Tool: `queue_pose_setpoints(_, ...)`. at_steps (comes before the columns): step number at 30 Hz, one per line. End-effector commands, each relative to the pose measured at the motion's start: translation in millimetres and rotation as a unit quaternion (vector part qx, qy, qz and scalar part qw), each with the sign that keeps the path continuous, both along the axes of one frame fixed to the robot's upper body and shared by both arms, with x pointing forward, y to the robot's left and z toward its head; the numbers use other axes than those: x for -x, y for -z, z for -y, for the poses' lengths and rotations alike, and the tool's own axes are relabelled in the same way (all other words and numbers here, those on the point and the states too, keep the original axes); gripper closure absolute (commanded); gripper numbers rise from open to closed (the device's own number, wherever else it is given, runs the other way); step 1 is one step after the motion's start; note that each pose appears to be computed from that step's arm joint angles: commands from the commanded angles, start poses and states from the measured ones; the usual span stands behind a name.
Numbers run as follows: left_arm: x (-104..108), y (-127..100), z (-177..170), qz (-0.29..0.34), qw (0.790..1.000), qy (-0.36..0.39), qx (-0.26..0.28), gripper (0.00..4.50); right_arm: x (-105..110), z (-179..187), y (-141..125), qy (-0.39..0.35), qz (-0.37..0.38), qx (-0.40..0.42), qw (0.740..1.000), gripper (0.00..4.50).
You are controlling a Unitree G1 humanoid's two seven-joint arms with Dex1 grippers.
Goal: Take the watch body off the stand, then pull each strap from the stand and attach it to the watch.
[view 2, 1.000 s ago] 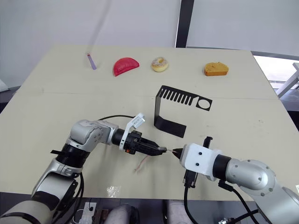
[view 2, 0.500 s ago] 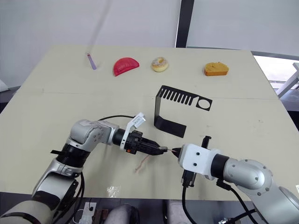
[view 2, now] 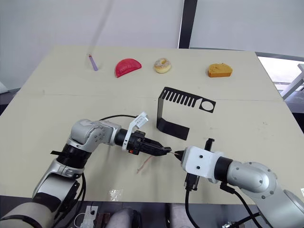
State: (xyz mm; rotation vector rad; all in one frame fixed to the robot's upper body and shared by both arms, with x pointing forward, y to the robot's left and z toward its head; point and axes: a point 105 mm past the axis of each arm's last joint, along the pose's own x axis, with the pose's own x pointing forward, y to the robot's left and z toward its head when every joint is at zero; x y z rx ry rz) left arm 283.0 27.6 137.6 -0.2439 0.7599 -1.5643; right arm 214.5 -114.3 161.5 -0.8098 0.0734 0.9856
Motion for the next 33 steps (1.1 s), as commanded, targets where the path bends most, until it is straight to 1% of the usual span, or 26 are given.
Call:
queue_pose_setpoints(1,-0.4,-14.6,2.6,0.014,1.000,0.007,0.024,2.90,-0.1,1.0,-7.2,-0.002,0.019,0.002,1.000,4.50)
queue_pose_setpoints(13,-0.3,-15.1,1.6,0.015,1.000,0.009,0.022,2.90,-2.2,2.1,-11.2,0.004,0.026,-0.001,1.000,4.50)
queue_pose_setpoints(23,1.0,-18.7,4.9,0.013,0.999,0.011,0.030,2.90,-1.3,1.2,-8.2,0.003,0.021,-0.001,1.000,4.50)
queue_pose_setpoints(33,-1.3,-17.3,6.3,0.011,0.999,0.000,0.031,2.90,-1.5,-4.0,-12.1,-0.002,0.030,-0.006,1.000,4.50)
